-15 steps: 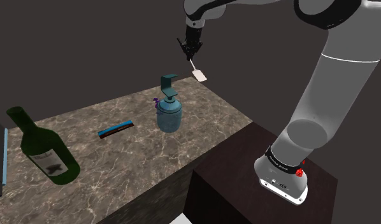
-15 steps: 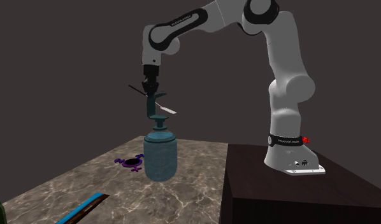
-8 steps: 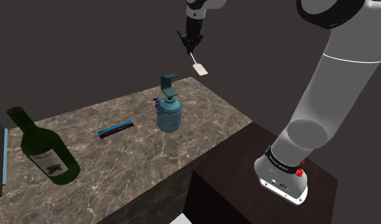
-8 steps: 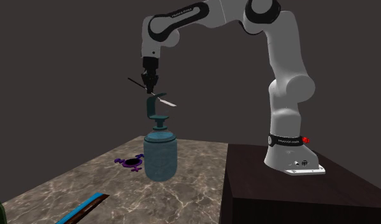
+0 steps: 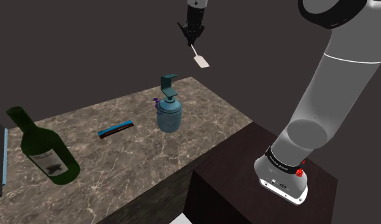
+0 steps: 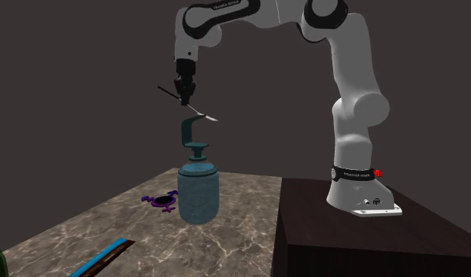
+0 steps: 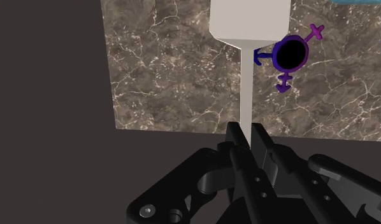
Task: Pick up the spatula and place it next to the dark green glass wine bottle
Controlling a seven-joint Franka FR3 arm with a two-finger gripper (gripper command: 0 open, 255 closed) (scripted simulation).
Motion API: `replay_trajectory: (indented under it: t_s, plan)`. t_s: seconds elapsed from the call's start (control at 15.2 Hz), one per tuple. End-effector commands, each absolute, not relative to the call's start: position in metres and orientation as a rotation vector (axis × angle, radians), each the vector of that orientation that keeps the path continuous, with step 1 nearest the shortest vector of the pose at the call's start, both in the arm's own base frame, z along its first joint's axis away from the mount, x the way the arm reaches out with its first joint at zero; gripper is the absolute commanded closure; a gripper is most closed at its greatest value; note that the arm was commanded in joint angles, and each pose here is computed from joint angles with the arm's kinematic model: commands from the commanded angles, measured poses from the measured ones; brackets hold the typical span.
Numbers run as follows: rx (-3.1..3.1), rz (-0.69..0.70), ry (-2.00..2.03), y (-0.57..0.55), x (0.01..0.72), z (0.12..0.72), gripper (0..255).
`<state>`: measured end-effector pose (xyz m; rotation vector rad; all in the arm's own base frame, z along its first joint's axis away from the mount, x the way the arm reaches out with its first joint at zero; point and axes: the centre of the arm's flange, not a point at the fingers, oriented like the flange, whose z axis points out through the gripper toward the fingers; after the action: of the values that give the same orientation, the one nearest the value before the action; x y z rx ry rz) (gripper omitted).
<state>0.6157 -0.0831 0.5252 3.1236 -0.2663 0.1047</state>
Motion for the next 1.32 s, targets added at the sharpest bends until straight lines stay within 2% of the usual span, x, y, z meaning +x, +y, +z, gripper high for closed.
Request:
replay_trajectory:
  t_s: [0.0, 0.59, 1.25]
  plan:
    - [3.123, 0.104, -0.266, -0.083, 0.615, 0.537, 255]
    - [3.123, 0.104, -0.266, -0.083, 0.615, 0.579, 255]
    - [3.123, 0.104, -0.266, 0.041, 0.570, 0.579, 255]
